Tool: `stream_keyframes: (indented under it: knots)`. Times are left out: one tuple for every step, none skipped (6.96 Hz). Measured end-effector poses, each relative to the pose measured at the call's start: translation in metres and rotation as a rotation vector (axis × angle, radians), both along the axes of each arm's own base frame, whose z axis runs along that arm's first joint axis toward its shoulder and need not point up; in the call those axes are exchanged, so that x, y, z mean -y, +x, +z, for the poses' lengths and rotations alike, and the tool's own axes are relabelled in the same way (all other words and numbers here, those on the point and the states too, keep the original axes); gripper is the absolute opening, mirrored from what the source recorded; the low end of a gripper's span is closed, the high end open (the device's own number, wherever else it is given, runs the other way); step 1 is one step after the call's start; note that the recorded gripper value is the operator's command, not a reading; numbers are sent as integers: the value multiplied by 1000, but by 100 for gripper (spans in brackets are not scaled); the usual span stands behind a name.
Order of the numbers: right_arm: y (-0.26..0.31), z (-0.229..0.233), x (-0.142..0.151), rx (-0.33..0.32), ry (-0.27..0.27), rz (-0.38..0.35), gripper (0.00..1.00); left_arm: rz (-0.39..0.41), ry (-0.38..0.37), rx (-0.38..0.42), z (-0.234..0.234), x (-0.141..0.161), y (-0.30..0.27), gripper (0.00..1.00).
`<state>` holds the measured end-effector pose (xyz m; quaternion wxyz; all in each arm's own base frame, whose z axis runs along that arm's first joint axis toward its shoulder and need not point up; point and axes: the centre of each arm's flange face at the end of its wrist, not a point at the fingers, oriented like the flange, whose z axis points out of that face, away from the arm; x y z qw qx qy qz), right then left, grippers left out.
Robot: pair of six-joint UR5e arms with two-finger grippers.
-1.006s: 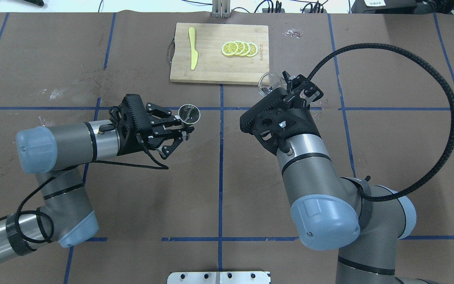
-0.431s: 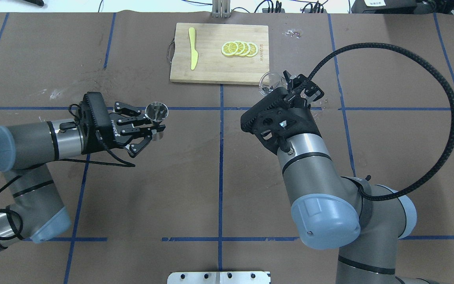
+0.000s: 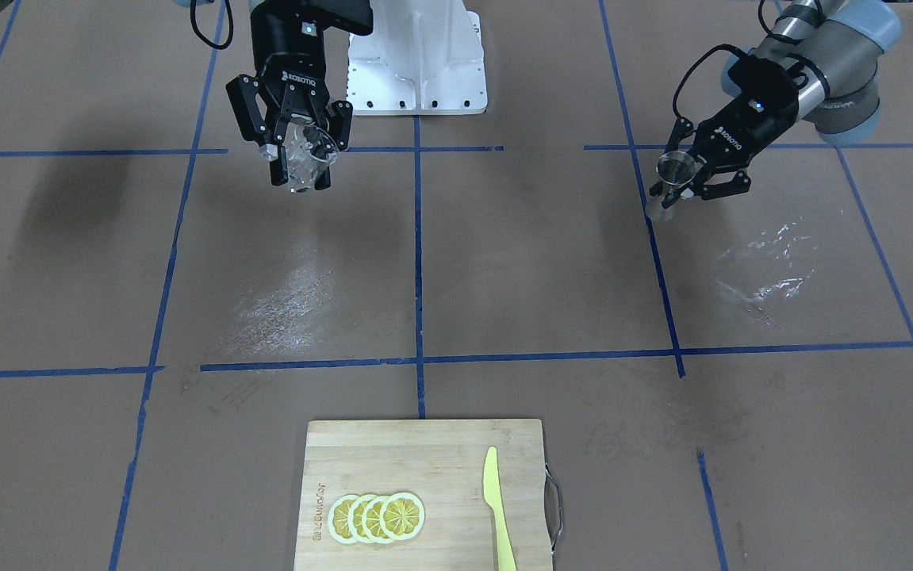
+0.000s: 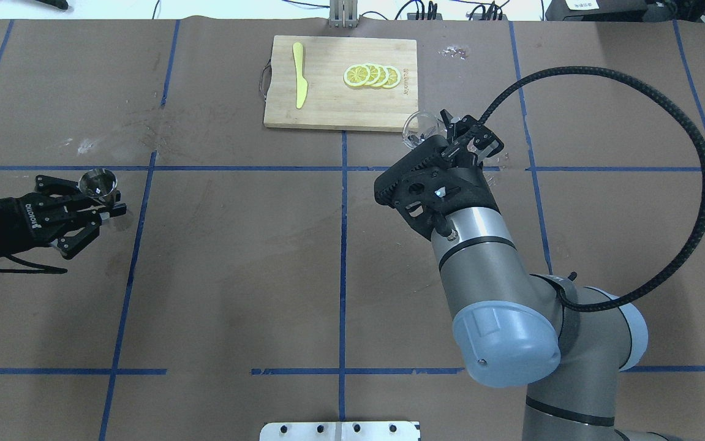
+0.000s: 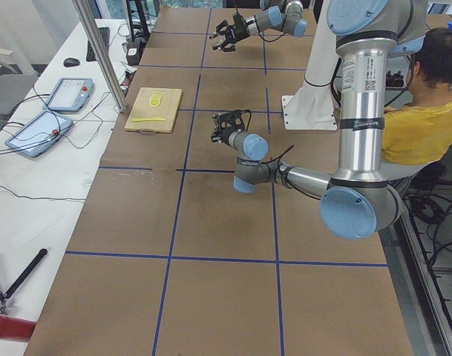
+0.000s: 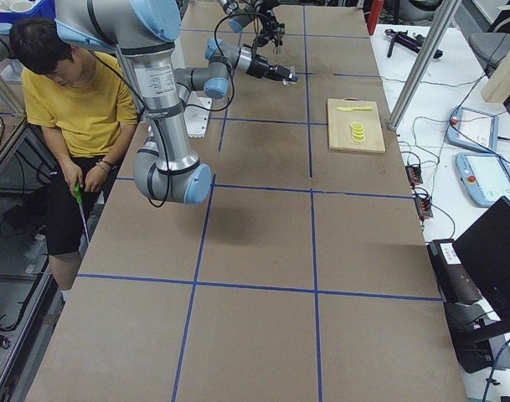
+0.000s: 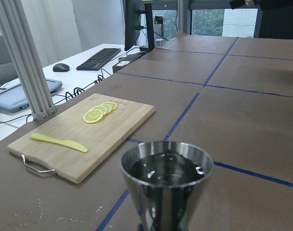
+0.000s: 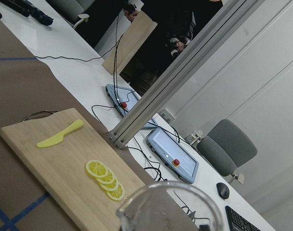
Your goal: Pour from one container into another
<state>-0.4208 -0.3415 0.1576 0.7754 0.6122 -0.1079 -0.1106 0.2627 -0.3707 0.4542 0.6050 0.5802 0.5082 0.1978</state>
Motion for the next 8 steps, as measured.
stream_keyframes:
  knots:
    - [0, 0, 0, 0, 0, 0, 0, -76, -64, -38, 9, 2, -9, 0]
    - [0, 0, 0, 1, 0, -1, 0, -137, -109, -57, 20, 0, -17, 0]
    - [0, 0, 0, 2, 0, -1, 0, -179, -139, -64, 34, -7, -26, 0]
    - [0, 0, 0, 3, 0, 0, 0, -216, -171, -76, 45, -17, -26, 0]
    - [0, 0, 0, 3, 0, 0, 0, -246, -211, -95, 52, -28, -15, 0]
    - [0, 0, 0, 2, 0, 0, 0, -277, -258, -115, 59, -42, 2, 0]
    - [0, 0, 0, 3, 0, -1, 0, -320, -305, -132, 69, -56, 18, 0]
    - [0, -1, -1, 5, 0, 0, 0, -376, -341, -137, 81, -69, 29, 0]
